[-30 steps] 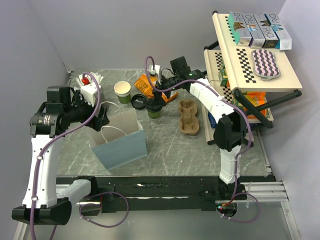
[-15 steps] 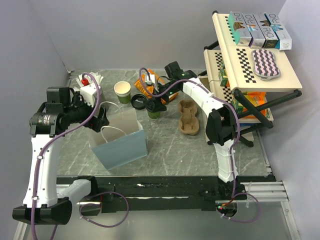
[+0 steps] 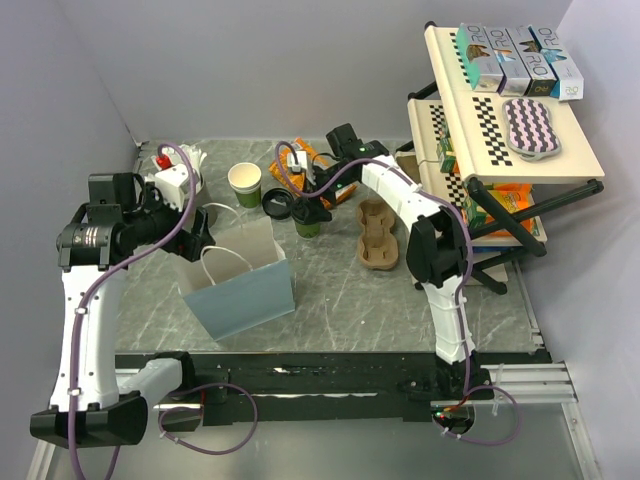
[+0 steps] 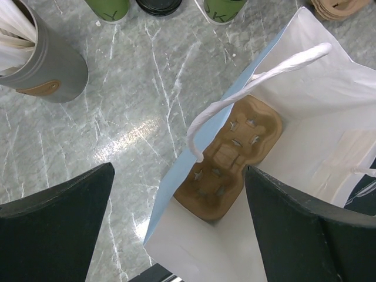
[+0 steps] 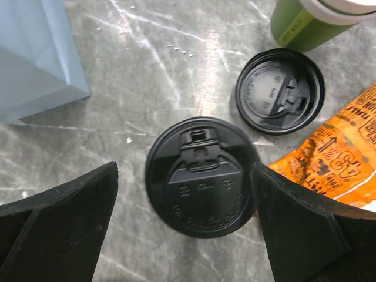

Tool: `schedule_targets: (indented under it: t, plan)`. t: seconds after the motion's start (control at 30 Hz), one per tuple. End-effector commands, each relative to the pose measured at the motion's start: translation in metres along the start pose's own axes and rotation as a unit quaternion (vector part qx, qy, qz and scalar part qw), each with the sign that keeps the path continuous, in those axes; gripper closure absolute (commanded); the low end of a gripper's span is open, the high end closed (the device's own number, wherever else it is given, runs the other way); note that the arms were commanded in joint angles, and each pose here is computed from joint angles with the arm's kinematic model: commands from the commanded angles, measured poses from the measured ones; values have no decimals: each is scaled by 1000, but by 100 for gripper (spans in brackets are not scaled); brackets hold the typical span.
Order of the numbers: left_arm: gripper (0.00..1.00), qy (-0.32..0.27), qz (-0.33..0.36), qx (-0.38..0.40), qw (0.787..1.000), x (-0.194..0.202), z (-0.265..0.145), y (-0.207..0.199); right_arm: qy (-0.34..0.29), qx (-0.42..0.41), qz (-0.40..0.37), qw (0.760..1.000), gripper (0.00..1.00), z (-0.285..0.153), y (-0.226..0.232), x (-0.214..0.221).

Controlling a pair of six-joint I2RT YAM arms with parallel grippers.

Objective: Pack the takeout coffee

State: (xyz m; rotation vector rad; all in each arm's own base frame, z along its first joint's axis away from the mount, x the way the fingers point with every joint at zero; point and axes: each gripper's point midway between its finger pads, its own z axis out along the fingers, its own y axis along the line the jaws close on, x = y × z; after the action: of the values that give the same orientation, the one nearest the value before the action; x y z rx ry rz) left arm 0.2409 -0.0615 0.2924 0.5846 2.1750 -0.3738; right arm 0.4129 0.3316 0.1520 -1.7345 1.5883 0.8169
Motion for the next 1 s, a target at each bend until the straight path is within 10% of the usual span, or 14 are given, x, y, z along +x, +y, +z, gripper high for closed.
schedule_targets:
  t: [0.0,0.97]
  plan:
    - [1,-17,-3,4,1000,-9,-4,-1,-14,10,-25,1000,1,1,-14,-13]
    - [0,-18,-10,11,1000,-5,-1,-1,18,15,5,1000,1,10,-18,9]
